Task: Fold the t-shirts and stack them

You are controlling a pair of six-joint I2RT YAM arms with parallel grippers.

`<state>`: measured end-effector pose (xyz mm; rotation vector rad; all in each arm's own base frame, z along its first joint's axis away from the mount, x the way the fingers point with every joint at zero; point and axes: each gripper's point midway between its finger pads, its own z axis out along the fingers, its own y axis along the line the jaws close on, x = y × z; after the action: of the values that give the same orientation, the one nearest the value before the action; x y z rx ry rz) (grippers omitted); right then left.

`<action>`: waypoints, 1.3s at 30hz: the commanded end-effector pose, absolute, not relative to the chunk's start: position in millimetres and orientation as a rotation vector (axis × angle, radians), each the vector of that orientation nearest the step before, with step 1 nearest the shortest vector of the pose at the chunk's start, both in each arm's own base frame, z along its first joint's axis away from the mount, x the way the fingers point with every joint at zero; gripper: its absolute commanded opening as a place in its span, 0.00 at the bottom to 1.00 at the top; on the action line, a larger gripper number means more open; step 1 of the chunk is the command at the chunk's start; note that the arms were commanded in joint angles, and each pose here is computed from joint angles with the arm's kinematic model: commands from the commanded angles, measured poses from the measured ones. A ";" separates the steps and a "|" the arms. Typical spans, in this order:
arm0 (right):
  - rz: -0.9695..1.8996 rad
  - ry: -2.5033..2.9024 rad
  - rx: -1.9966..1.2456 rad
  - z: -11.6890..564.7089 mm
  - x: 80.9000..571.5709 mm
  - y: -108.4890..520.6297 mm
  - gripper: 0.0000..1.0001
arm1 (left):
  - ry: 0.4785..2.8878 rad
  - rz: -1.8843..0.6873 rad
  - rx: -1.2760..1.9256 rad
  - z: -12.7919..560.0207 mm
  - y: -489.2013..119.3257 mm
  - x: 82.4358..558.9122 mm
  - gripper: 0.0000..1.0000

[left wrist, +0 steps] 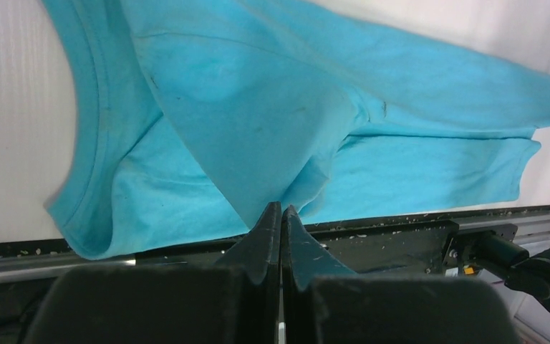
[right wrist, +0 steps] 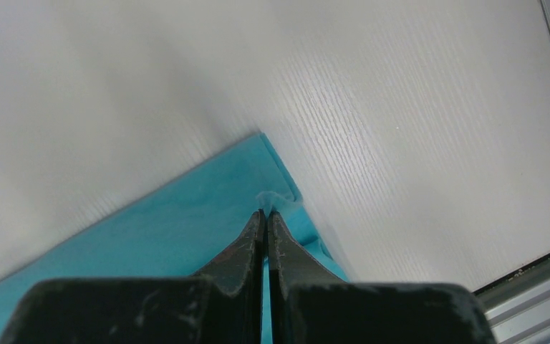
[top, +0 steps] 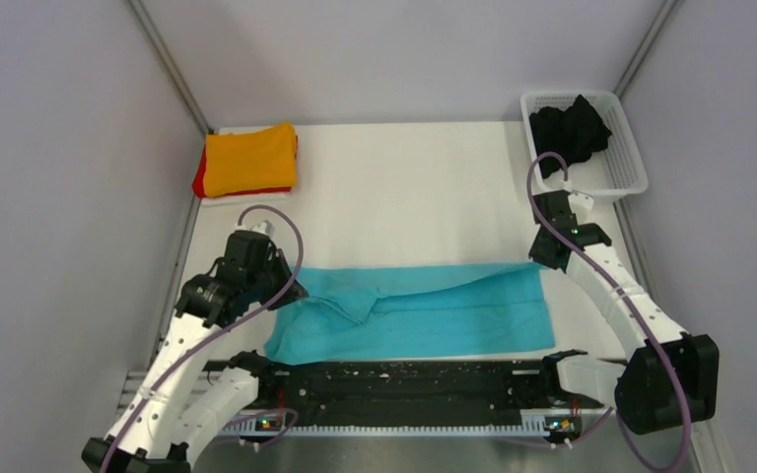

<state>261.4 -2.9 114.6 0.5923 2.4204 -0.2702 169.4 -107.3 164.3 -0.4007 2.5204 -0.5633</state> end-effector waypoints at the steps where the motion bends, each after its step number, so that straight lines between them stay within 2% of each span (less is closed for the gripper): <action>1: -0.310 2.413 0.572 120.0 263.6 -6.4 0.00 | 2.556 -0.567 -0.459 152.7 -104.9 154.0 0.00; 5: -0.324 2.465 0.569 103.6 252.9 -6.2 0.02 | 2.623 -0.556 -0.535 130.1 -101.4 134.3 0.01; 7: -0.341 2.495 0.581 95.5 244.7 -7.3 0.10 | 2.686 -0.544 -0.584 116.7 -100.1 120.7 0.10; 8: -0.352 2.508 0.590 92.5 240.6 -8.2 0.17 | 2.718 -0.514 -0.619 110.1 -96.6 113.2 0.19; 11: -0.386 2.519 0.610 90.1 232.0 -12.3 0.54 | 2.769 -0.464 -0.663 104.0 -91.0 100.4 0.48; 13: -0.413 2.501 0.623 96.0 230.7 -16.8 0.66 | 2.743 -0.497 -0.639 114.9 -93.6 103.3 0.59; 14: -0.410 2.482 0.629 101.4 233.4 -17.4 0.70 | 2.713 -0.509 -0.623 122.8 -94.1 108.0 0.69; 15: -0.396 2.464 0.627 106.8 236.8 -16.6 0.74 | 2.683 -0.514 -0.608 129.5 -94.1 113.6 0.92; 16: -0.379 2.449 0.618 111.5 240.7 -15.3 0.79 | 2.647 -0.533 -0.583 136.5 -96.2 121.4 0.98; 20: -0.014 2.424 0.430 121.7 267.6 31.2 0.86 | 2.530 -0.642 -0.492 148.6 -115.5 161.7 0.99; 22: 0.224 2.398 0.302 121.0 277.5 65.2 0.98 | 2.494 -0.697 -0.483 143.0 -128.4 185.2 0.99; 25: 0.483 2.417 0.177 109.7 278.5 107.6 0.99 | 2.470 -0.773 -0.509 127.5 -147.6 218.4 0.99; 33: 0.504 2.598 0.072 50.4 269.6 141.6 0.99 | 2.674 -0.668 -0.670 43.8 -165.1 275.5 0.99; 36: 0.486 2.625 0.062 42.4 270.0 141.1 0.99 | 2.687 -0.699 -0.669 32.5 -178.4 312.1 0.99; 39: 0.475 2.645 0.055 35.4 267.0 139.6 0.99 | 2.672 -0.618 -0.638 28.2 -180.0 368.0 0.99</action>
<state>257.1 132.7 33.1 0.1058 2.6848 0.4447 287.6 -172.5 37.9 -0.7205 2.7977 -0.6468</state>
